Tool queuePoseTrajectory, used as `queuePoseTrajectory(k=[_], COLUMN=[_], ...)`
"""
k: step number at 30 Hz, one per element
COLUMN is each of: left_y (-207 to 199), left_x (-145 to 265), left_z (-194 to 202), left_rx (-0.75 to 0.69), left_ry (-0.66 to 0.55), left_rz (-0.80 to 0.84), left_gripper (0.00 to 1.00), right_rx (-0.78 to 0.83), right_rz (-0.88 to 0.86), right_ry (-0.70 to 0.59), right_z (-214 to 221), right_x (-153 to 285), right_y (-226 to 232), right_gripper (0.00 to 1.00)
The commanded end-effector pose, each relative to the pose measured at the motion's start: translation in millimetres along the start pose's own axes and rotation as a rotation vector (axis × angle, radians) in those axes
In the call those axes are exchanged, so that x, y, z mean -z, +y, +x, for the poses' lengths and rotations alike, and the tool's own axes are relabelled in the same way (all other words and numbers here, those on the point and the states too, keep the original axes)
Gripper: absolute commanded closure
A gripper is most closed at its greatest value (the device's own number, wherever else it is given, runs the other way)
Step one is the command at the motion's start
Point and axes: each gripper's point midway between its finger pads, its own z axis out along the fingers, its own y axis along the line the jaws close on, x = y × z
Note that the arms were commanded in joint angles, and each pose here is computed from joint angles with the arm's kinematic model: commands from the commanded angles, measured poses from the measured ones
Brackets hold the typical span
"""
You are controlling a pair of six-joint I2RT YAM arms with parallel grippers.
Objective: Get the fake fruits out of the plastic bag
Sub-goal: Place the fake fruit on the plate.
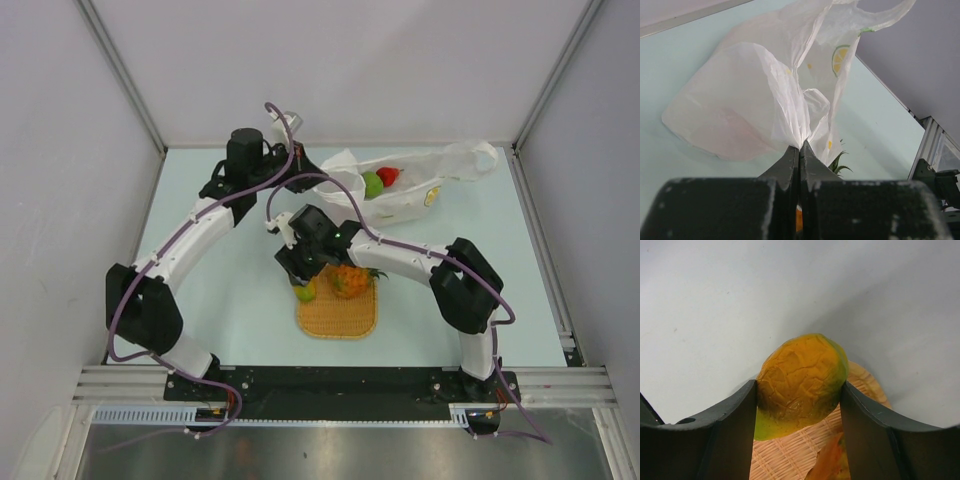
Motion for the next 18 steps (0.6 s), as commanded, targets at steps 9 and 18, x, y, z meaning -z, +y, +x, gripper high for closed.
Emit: queuePoseTrajectory(k=[9,18], left_y=[-20.2,-19.3], left_x=[12.9,11.7], left_z=[-16.9,-11.3], left_rx=[-0.028,-0.025], left_ry=[-0.055,-0.044], left_rz=[0.049,0.048], left_gripper=[1.0,1.0], right_rx=[-0.014,-0.035], right_rz=[0.058,0.073], right_ry=[-0.029,-0.014], right_z=[4.9,8.1], right_x=[1.8,10.8], right_y=[-6.7,-11.0], right_gripper=[0.64,0.68])
